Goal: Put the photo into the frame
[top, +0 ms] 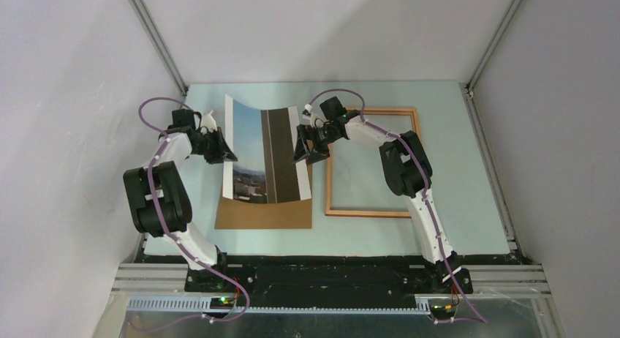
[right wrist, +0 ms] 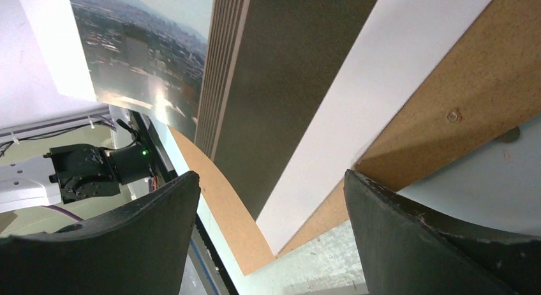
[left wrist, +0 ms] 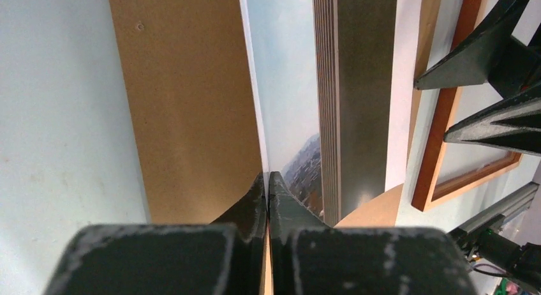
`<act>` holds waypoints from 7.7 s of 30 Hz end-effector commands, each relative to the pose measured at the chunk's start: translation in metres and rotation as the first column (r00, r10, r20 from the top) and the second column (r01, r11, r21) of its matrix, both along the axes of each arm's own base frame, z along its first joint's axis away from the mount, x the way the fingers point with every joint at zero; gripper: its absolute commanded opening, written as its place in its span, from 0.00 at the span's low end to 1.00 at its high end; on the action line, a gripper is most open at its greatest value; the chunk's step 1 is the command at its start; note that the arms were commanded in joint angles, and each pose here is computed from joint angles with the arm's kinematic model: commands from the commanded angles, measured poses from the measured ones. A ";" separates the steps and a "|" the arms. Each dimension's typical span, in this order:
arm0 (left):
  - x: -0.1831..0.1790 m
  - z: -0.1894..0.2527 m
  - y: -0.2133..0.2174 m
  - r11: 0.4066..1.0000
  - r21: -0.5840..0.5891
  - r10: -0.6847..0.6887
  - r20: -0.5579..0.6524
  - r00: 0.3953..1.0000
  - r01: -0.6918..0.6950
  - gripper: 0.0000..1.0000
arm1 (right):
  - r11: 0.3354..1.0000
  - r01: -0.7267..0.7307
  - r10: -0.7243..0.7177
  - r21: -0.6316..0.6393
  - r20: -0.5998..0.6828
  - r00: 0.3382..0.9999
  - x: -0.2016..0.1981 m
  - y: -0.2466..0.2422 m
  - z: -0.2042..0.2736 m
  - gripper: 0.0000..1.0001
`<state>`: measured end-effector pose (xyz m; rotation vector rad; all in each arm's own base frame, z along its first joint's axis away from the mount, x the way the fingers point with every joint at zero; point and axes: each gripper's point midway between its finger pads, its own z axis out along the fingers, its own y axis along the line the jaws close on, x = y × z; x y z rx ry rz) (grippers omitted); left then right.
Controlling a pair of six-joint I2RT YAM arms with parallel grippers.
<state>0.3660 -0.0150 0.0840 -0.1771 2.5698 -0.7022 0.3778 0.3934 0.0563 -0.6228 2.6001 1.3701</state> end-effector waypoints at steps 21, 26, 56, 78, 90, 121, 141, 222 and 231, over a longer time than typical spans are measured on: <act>-0.024 0.218 0.021 0.892 0.433 -0.093 0.456 0.885 -0.129 0.00 | 0.987 0.061 -0.099 0.147 0.266 0.959 -0.003 -0.031 0.167 0.97; -0.033 0.239 0.000 0.722 0.676 -0.234 0.438 0.868 -0.147 0.00 | 0.974 0.096 -0.146 0.204 0.249 0.957 -0.002 -0.038 0.179 0.96; 0.012 0.062 -0.255 0.860 0.340 -0.420 0.050 0.906 0.380 0.00 | 0.853 0.444 -0.460 0.275 -0.006 0.888 0.050 -0.111 0.112 0.97; -0.020 0.018 -0.306 0.838 0.339 -0.463 0.031 0.886 0.427 0.07 | 0.830 0.520 -0.505 0.201 -0.124 0.854 0.061 -0.121 0.055 0.92; -0.028 0.015 -0.330 0.820 0.323 -0.508 0.030 0.861 0.472 0.39 | 0.843 0.507 -0.487 0.181 -0.148 0.861 0.054 -0.114 0.038 0.71; -0.026 0.153 -0.276 0.760 0.486 -0.623 0.355 0.697 0.432 0.89 | 0.874 0.481 -0.477 0.068 -0.071 0.876 0.029 -0.262 0.052 0.00; -0.019 0.141 -0.267 0.738 0.515 -0.639 0.326 0.696 0.436 0.88 | 0.933 0.310 -0.320 -0.183 -0.024 0.947 0.027 -0.370 0.027 0.00; -0.018 0.122 -0.264 0.707 0.542 -0.661 0.280 0.696 0.454 0.88 | 0.913 0.341 -0.314 -0.223 0.148 0.938 0.097 -0.362 0.012 0.32; -0.018 0.122 -0.264 0.707 0.542 -0.661 0.279 0.697 0.454 0.88 | 0.906 0.349 -0.317 -0.239 0.161 0.935 0.096 -0.365 0.016 0.42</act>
